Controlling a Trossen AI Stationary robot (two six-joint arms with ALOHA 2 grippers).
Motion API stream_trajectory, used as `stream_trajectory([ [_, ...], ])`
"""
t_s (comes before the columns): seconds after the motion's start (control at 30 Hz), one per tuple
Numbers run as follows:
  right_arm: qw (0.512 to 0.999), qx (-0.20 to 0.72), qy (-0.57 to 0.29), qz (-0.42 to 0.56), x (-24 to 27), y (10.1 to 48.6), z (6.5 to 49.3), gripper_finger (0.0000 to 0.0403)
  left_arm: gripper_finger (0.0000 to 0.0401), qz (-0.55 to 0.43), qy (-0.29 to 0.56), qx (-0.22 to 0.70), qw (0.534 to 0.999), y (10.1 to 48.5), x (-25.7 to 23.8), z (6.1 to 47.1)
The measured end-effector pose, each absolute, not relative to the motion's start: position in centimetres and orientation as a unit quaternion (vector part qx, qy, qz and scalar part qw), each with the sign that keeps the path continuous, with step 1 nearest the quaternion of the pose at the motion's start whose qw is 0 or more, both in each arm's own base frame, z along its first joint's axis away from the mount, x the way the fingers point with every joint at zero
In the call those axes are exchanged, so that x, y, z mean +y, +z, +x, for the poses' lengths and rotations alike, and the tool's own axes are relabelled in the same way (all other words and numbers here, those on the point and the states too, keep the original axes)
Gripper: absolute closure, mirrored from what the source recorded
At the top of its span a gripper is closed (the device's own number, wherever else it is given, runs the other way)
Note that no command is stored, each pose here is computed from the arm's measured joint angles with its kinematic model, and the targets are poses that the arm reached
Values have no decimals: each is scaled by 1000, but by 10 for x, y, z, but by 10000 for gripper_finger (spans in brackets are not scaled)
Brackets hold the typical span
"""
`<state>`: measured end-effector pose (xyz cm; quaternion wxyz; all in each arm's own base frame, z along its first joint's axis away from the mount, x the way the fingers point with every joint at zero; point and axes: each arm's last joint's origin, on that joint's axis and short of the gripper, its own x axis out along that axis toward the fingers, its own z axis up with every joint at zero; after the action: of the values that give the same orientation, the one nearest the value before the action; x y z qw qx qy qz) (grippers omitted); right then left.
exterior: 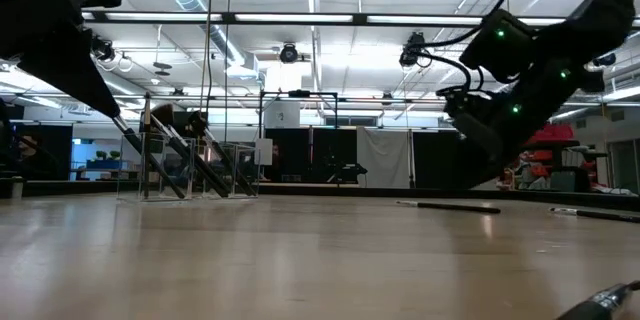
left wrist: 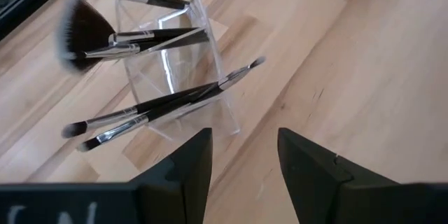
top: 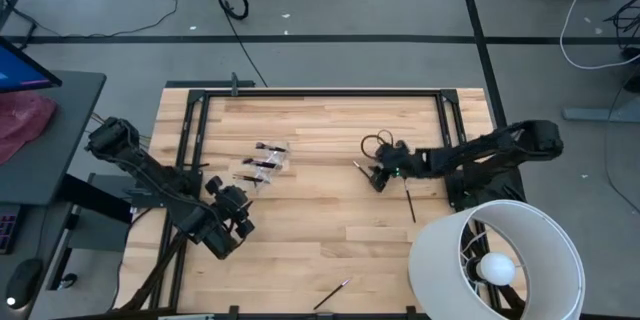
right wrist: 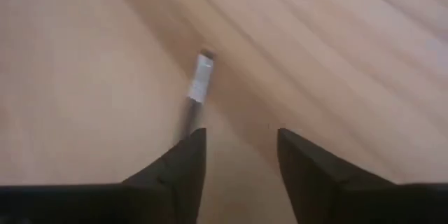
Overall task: Put items in baskets/containers
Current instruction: Put the eyeshadow brush into the left section of the transparent organizer
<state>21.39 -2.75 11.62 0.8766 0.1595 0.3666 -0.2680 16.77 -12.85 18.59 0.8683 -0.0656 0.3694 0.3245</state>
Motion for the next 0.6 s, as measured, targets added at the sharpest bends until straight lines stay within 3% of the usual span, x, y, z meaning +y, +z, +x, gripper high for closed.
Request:
stream_trajectory([
  [0.17, 917, 287, -227, 161, -4, 98, 228, 201, 234, -75, 321, 360, 873, 186, -130, 170],
  [0.6, 906, 253, -322, 105, 21, 47, 234, 207, 234, -65, 315, 355, 878, 187, -131, 171],
])
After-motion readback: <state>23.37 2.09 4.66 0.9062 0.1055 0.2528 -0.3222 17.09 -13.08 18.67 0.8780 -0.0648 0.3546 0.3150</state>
